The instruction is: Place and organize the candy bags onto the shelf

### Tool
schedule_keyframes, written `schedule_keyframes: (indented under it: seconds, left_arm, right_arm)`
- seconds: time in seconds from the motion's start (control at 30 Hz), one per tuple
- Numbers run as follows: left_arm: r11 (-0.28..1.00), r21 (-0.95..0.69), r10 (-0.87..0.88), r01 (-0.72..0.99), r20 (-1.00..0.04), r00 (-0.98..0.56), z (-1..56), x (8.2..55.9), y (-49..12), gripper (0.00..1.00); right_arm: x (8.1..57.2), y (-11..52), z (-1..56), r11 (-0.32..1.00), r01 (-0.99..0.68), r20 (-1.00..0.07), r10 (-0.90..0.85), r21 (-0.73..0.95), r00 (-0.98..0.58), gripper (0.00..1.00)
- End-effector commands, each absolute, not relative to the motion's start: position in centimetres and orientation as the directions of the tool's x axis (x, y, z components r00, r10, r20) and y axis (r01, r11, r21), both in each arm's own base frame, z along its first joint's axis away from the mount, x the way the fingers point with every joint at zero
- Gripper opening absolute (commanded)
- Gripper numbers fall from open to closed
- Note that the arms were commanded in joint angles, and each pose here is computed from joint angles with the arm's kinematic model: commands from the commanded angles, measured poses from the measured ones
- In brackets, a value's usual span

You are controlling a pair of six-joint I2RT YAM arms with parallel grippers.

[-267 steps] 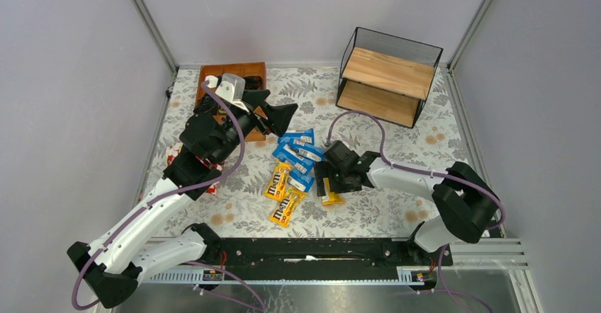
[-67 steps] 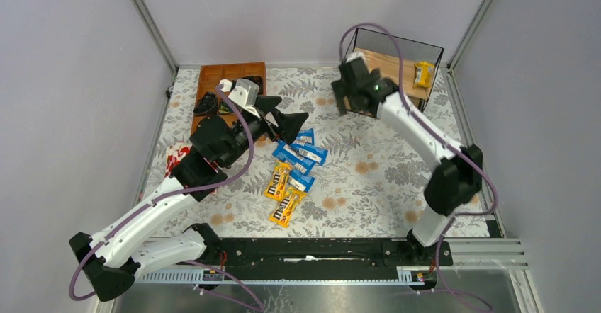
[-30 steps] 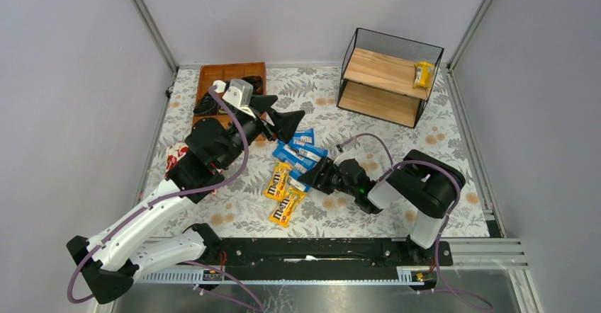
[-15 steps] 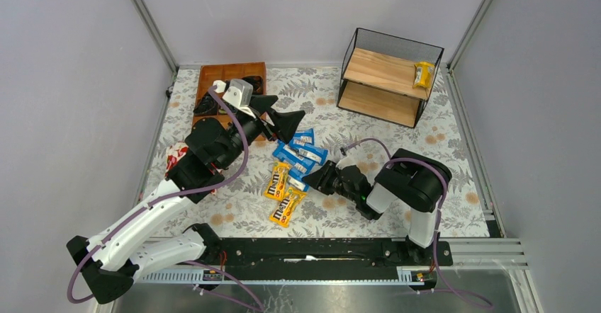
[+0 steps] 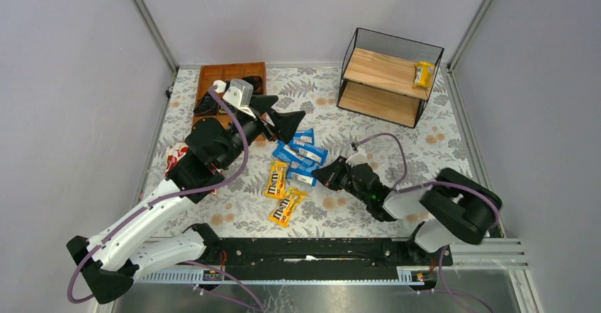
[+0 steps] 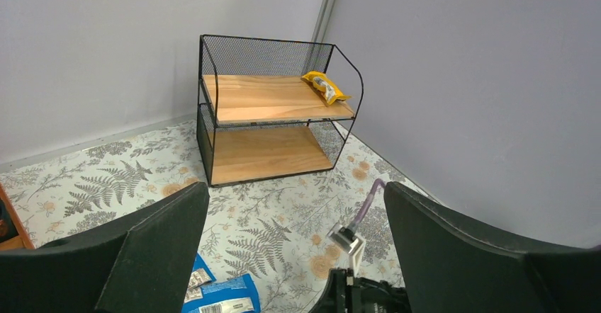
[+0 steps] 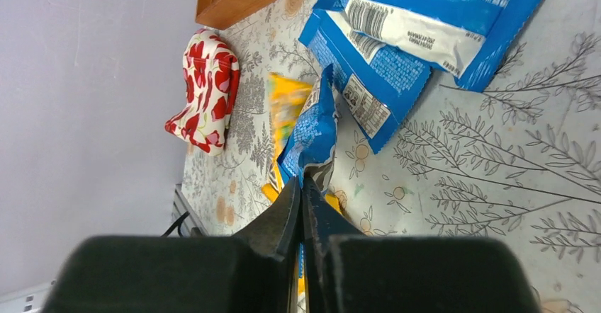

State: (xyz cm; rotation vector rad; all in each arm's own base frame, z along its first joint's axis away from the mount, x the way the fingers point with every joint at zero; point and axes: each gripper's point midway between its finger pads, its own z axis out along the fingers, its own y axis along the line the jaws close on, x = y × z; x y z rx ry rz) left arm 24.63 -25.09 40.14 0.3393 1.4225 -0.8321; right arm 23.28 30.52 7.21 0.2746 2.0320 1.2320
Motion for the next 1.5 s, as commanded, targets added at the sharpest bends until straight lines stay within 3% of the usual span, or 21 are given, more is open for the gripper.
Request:
schedule_keyframes:
  seconds: [0.0,0.23,0.47,0.67,0.83,1.03,1.47]
  left_arm:
    - [0.654,-0.273,-0.35,0.706,-0.936,-0.037,41.8,24.1,-25.2,0.99]
    - [0.649,-0.276,-0.354,0.709,-0.935,-0.04,41.9,24.0,-25.3,0.99]
    - [0.65,-0.276,-0.356,0.708,-0.934,-0.038,42.0,23.9,-25.2,0.99]
    - [0.653,-0.274,-0.36,0.706,-0.933,-0.029,42.3,23.8,-24.9,0.99]
    - [0.656,-0.271,-0.363,0.704,-0.932,-0.021,42.5,23.7,-24.7,0.99]
    - [0.658,-0.27,-0.366,0.703,-0.931,-0.014,42.7,23.6,-24.4,0.99]
    - [0.673,-0.253,-0.351,0.695,-0.936,-0.001,42.6,23.6,-24.5,0.99]
  right_arm:
    - [23.3,28.5,7.5,0.645,-0.163,-0.558,0.473,0.746,-0.682,0.02]
    - [22.5,23.6,10.9,0.847,-0.162,-0.692,0.287,0.506,-0.663,0.0]
    - [23.9,16.4,16.6,0.987,-0.161,-0.804,-0.095,0.0,-0.588,0.0]
    - [27.0,13.6,19.1,0.857,-0.2,-0.645,-0.494,-0.476,-0.583,0.0]
    - [29.3,12.9,18.7,0.601,-0.319,-0.388,-0.754,-0.733,-0.53,0.0]
    - [32.2,12.5,17.6,0.36,-0.42,-0.182,-0.895,-0.833,-0.406,0.0]
    - [40.2,5.2,15.6,0.265,-0.485,-0.048,-0.909,-0.833,-0.414,0.0]
